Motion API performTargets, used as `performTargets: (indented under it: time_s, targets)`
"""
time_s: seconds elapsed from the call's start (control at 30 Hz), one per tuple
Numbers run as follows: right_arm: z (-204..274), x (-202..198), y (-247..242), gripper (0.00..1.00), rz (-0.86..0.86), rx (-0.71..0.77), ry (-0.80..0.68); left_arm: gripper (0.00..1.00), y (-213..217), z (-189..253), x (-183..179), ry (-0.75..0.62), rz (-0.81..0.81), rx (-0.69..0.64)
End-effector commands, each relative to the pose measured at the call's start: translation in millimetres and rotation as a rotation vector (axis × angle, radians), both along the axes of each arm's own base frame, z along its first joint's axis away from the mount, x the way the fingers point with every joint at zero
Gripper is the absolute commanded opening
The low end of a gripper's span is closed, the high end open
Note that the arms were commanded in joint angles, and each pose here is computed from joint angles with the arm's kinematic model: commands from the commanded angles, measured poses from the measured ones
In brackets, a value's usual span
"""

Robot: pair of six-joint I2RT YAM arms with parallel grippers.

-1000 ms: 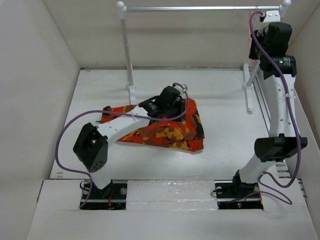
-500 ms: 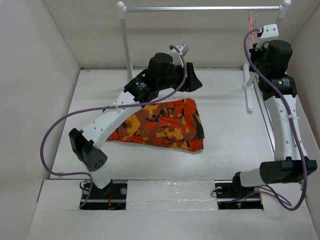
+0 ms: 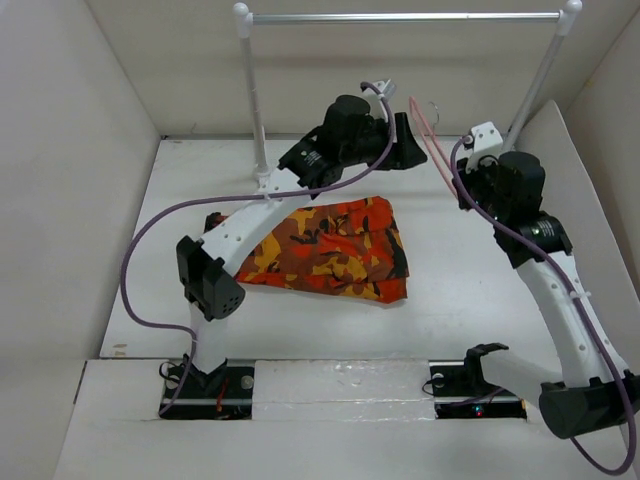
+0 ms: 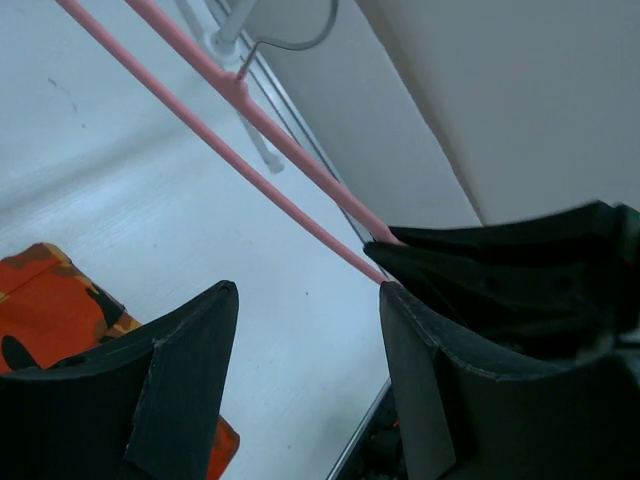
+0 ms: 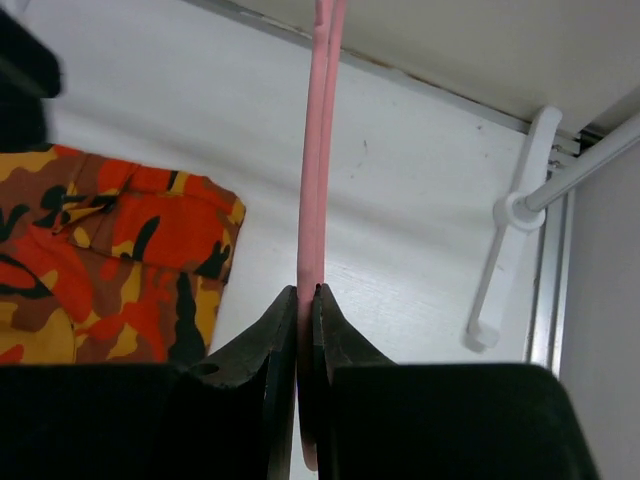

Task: Place the trousers on the hanger
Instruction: Pick up the hanger from the clothesline, then place the trousers on the hanger.

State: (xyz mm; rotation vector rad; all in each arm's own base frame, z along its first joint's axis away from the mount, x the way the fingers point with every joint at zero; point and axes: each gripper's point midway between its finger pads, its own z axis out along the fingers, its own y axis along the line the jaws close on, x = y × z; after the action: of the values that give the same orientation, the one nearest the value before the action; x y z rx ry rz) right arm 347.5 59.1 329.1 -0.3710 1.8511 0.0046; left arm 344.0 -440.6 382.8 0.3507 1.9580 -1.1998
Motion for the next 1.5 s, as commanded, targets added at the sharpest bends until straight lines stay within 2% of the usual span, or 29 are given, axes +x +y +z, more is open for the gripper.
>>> performTargets:
  time_s: [0.0, 0.2, 0.3, 0.43, 0.5, 0.53, 0.63, 0.7, 0.8, 0.83, 0.9, 0.93, 0.97, 1.0, 1.07, 1.1, 1.17, 1.33, 1.4, 1.43, 1.47]
  targets:
    - [5, -9, 25, 0.00, 0.075, 0.074, -0.049, 0.55, -10, 5, 5, 0.001, -0.004, -0.048]
    - [-1, -18, 53, 0.00, 0.117, 0.096, -0.030, 0.54, -20, -36, 15, 0.078, 0.008, -0.005]
    - [-6, -19, 62, 0.00, 0.118, 0.078, -0.013, 0.54, -22, -35, 15, 0.070, 0.004, -0.038]
    - [-9, -22, 72, 0.00, 0.112, 0.064, -0.016, 0.50, -24, -50, 20, 0.100, 0.016, 0.005]
    - [-10, -21, 73, 0.00, 0.109, 0.061, -0.014, 0.42, -23, -59, 22, 0.111, 0.029, 0.019]
    - [-15, -22, 79, 0.00, 0.118, 0.050, 0.003, 0.30, -21, -56, 20, 0.108, 0.030, 0.009]
    - [-21, -23, 74, 0.00, 0.063, 0.006, 0.026, 0.15, -19, -54, 20, 0.105, 0.041, 0.004]
    - [-24, -26, 76, 0.00, 0.046, -0.019, 0.036, 0.12, -16, -59, 18, 0.113, 0.042, 0.019]
    - [-29, -31, 73, 0.00, 0.022, -0.045, 0.054, 0.00, -17, -71, 14, 0.134, 0.024, 0.033]
    - [-32, -33, 76, 0.00, 0.032, -0.049, 0.059, 0.00, -18, -76, 13, 0.144, 0.020, 0.038]
    - [-35, -38, 80, 0.19, 0.047, -0.040, 0.069, 0.00, -18, -88, 11, 0.168, 0.010, 0.050]
    - [-41, -43, 83, 0.41, 0.072, -0.040, 0.099, 0.00, -17, -89, 9, 0.173, 0.011, 0.049]
    - [-42, -46, 83, 0.51, 0.079, -0.034, 0.116, 0.00, -17, -86, 8, 0.163, 0.008, 0.035]
    - [-45, -49, 81, 0.59, 0.076, -0.029, 0.137, 0.00, -16, -103, 4, 0.191, -0.001, 0.051]
    - [-49, -60, 84, 0.68, 0.131, -0.027, 0.190, 0.00, -14, -98, 0, 0.189, 0.002, 0.012]
    - [-47, -64, 81, 0.70, 0.139, -0.024, 0.200, 0.00, -12, -113, -4, 0.216, -0.001, 0.022]
    - [-47, -74, 77, 0.72, 0.162, -0.012, 0.233, 0.00, -13, -110, -8, 0.227, -0.011, -0.021]
    - [-27, -89, 67, 0.71, 0.179, 0.072, 0.215, 0.00, -11, -127, -16, 0.268, -0.023, -0.032]
    - [-31, -85, 55, 0.71, 0.133, 0.102, 0.225, 0.00, -10, -133, -20, 0.287, -0.026, -0.040]
    - [-35, -85, 63, 0.57, 0.183, 0.167, 0.253, 0.00, -7, -136, -24, 0.313, -0.014, -0.052]
    - [-35, -86, 63, 0.57, 0.181, 0.172, 0.256, 0.00, -7, -136, -24, 0.313, -0.014, -0.052]
